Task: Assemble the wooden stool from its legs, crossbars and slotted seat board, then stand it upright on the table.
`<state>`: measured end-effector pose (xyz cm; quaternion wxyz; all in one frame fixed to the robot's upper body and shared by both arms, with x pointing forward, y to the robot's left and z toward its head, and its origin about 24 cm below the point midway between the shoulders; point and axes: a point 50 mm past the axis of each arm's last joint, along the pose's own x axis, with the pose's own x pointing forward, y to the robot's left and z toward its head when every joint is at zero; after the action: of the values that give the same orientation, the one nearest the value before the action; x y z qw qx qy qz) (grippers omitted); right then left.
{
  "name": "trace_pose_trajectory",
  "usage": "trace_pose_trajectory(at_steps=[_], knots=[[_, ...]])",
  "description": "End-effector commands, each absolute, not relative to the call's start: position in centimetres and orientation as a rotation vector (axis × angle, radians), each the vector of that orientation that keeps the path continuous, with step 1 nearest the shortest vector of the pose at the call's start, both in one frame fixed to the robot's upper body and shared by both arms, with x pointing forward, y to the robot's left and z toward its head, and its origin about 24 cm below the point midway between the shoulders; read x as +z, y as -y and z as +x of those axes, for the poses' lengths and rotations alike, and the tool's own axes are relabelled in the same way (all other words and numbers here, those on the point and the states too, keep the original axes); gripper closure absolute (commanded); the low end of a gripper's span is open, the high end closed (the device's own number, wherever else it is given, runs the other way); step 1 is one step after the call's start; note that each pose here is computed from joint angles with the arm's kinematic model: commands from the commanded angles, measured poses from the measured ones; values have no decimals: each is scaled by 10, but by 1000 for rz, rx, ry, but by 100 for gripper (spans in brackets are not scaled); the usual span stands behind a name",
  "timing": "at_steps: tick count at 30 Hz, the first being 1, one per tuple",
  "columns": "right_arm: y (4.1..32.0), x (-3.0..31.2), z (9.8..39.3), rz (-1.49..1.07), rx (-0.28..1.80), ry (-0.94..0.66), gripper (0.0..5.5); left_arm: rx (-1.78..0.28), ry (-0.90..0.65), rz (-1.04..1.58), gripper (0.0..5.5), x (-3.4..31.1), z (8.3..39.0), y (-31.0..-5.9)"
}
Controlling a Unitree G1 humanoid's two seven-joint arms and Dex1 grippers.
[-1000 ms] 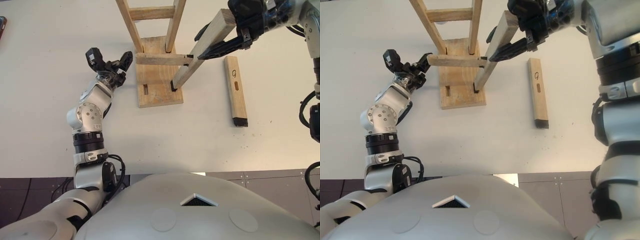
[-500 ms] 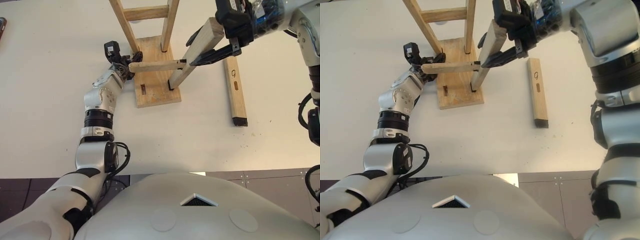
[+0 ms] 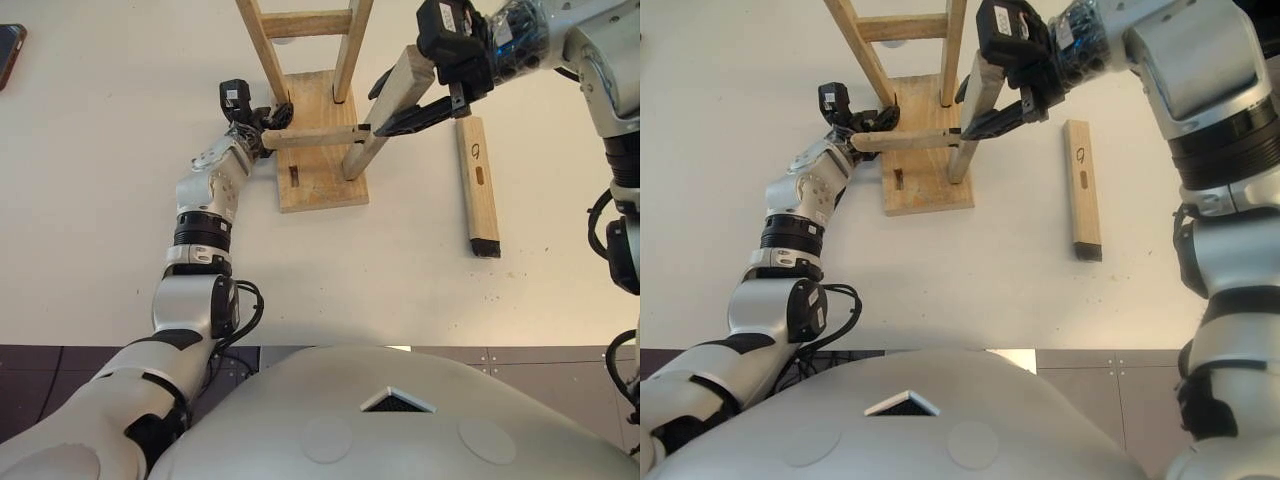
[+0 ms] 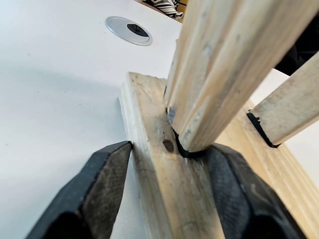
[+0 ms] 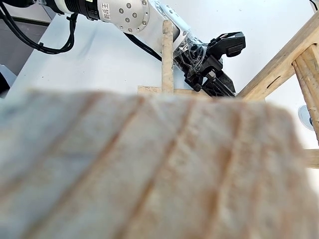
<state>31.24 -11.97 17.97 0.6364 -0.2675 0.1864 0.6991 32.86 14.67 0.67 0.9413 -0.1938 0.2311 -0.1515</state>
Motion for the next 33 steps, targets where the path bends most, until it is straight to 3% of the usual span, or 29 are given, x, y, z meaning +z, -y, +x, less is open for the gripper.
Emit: trace_pose_trajectory(at_steps=[1,5,10,15,21,25,30,33], knots=[[121,91,285,-470,1665,-788,345,-493,-599,-467,307,-10,317,-89],[132,111,286,-465,1669,-730,256,-486,-593,-463,308,-7,323,-88],[146,122,288,-488,1621,-704,184,-499,-585,-449,308,-1,331,-85],[154,135,300,-445,1527,-626,181,-501,-586,-442,308,0,334,-87],[154,196,306,-117,1541,-330,179,-470,-615,-458,394,-9,328,-93],[180,239,297,218,1606,-206,179,-427,-637,-482,450,-16,322,-97],[233,256,305,484,1349,-99,179,-328,-602,-499,497,-17,317,-109],[253,216,311,409,1024,-266,160,-257,-420,-658,500,8,312,-128]])
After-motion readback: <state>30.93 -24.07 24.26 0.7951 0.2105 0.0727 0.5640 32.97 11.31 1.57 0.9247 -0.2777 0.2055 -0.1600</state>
